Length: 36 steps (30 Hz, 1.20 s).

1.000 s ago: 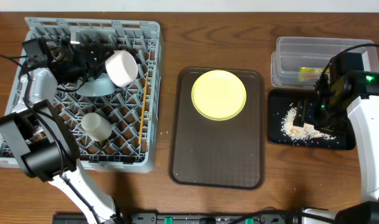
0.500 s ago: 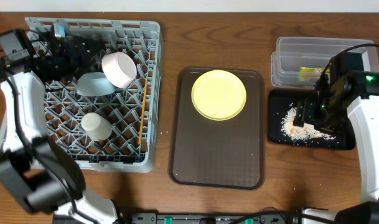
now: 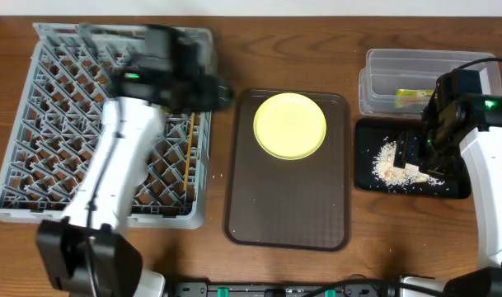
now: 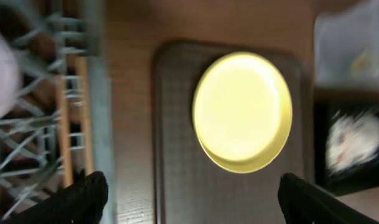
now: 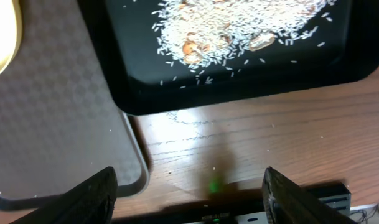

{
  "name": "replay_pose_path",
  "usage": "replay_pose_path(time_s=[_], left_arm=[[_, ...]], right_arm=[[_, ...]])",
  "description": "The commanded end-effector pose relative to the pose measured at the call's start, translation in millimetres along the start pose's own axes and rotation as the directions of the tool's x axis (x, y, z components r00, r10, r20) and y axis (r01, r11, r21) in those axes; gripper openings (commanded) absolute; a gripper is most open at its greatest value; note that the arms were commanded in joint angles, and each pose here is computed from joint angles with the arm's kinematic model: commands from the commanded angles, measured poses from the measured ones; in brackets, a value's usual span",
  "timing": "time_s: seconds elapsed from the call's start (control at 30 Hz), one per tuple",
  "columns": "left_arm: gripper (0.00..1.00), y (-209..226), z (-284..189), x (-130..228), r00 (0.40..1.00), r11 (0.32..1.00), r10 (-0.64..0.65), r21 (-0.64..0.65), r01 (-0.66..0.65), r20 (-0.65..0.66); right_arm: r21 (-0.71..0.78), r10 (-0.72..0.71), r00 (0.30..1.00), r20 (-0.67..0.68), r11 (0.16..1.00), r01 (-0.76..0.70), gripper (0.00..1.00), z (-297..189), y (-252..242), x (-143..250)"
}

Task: Sort waste into correct bins and load items into the dishwasher
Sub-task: 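Reach the left gripper to the yellow plate edge and grasp it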

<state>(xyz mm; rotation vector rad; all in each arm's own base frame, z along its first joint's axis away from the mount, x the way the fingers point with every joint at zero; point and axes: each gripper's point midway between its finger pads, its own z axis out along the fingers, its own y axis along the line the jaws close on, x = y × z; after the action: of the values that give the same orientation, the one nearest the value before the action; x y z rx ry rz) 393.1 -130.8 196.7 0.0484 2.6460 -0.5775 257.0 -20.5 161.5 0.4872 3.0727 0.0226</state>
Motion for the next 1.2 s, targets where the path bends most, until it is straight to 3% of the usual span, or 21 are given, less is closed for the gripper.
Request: replay_pose_path(time_s=[0.0,0.33,0.57,0.7,0.9,1.17], left_arm=[[0.89,-27,20,15,0.965,0.947,0.261,-0.19,-0.26,-0.023],[0.89,-118,106,80,0.794,0.787,0.591,-0.115,-0.607,-0.145],[0.89,-131,164,124,0.667,0.678,0.705,-0.047,-0.734,-0.24],[0.88,-122,192,144,0.627,0.65,0.718,-0.028,-0.759,-0.302],[0.79,-103,213,162,0.607,0.647,0.701,-0.025,-0.762,-0.375],[0.47,-75,220,150,0.594,0.58,0.686,-0.178,-0.795,-0.42]], right_arm=[[0.022,0.035,0.999,0.04,0.999,-0.036,0.73,-8,-6,-4],[0.025,0.035,0.999,0.028,0.999,-0.036,0.73,-8,-6,-1],[0.026,0.035,0.999,0.027,0.999,-0.036,0.73,-8,-6,-1],[0.025,0.035,0.999,0.027,0.999,-0.036,0.73,-8,-6,-1],[0.025,0.035,0.999,0.028,0.999,-0.036,0.73,-8,-6,-1],[0.025,0.035,0.999,0.029,0.999,-0.036,0.73,-8,-6,-1]])
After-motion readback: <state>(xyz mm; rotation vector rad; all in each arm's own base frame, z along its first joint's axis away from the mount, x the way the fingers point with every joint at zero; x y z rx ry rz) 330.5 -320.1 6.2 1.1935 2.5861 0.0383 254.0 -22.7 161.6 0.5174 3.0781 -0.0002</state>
